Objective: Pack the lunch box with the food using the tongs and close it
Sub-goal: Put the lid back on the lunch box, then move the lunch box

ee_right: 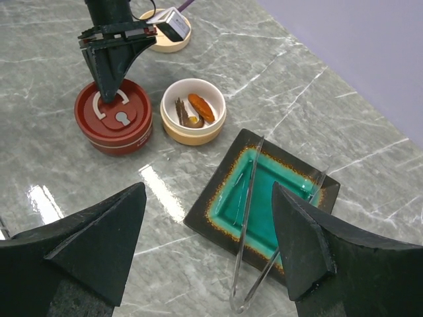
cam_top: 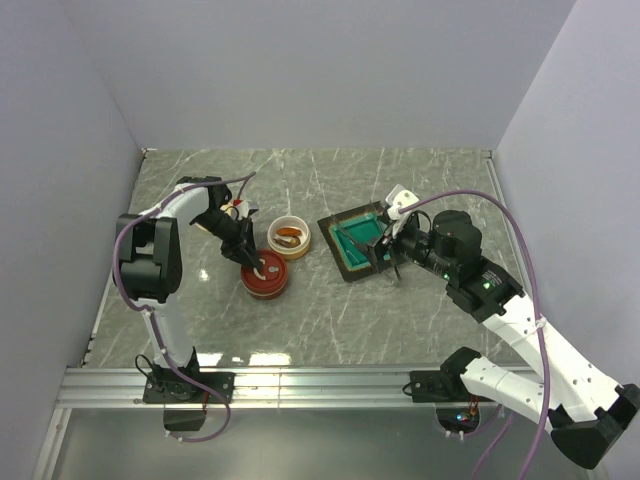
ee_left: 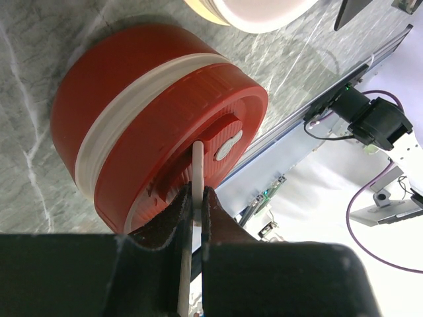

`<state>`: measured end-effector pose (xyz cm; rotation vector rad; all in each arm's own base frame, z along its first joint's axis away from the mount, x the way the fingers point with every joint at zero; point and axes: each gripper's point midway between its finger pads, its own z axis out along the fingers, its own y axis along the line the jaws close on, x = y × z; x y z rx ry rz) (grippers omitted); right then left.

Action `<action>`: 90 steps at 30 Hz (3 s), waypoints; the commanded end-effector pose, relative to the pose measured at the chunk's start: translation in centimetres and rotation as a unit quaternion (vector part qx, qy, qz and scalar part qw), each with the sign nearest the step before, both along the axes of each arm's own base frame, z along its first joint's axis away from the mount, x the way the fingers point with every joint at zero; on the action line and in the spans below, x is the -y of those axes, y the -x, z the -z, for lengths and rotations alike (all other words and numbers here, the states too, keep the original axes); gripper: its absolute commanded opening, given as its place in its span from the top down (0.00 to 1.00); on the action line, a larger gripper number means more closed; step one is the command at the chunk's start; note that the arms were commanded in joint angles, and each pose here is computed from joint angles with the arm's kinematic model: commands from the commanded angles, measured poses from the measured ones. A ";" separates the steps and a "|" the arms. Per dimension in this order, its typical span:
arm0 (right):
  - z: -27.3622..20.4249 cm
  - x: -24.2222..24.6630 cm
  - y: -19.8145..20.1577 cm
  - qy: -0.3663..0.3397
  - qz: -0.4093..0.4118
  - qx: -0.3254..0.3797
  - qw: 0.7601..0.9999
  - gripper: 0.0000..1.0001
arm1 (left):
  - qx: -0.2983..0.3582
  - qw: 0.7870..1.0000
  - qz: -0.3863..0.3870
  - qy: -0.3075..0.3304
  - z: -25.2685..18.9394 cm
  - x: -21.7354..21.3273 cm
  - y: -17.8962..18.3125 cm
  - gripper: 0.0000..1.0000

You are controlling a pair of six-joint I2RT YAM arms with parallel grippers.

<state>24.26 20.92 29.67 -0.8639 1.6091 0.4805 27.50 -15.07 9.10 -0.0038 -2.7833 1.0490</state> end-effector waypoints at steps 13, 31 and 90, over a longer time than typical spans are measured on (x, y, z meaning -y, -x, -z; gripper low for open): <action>-2.2 -0.1 0.0 -0.009 -0.008 0.023 1.000 0.17 | 0.008 0.999 0.012 0.039 -0.2 0.2 0.2 1.00; -2.4 -0.1 0.0 -0.005 -0.010 0.027 1.000 0.18 | 0.026 0.998 0.036 0.037 0.5 -0.5 0.0 0.85; -3.9 7.3 -0.1 -0.086 0.127 -0.028 0.988 0.10 | 0.371 0.812 0.386 -0.233 0.6 9.8 -3.2 0.56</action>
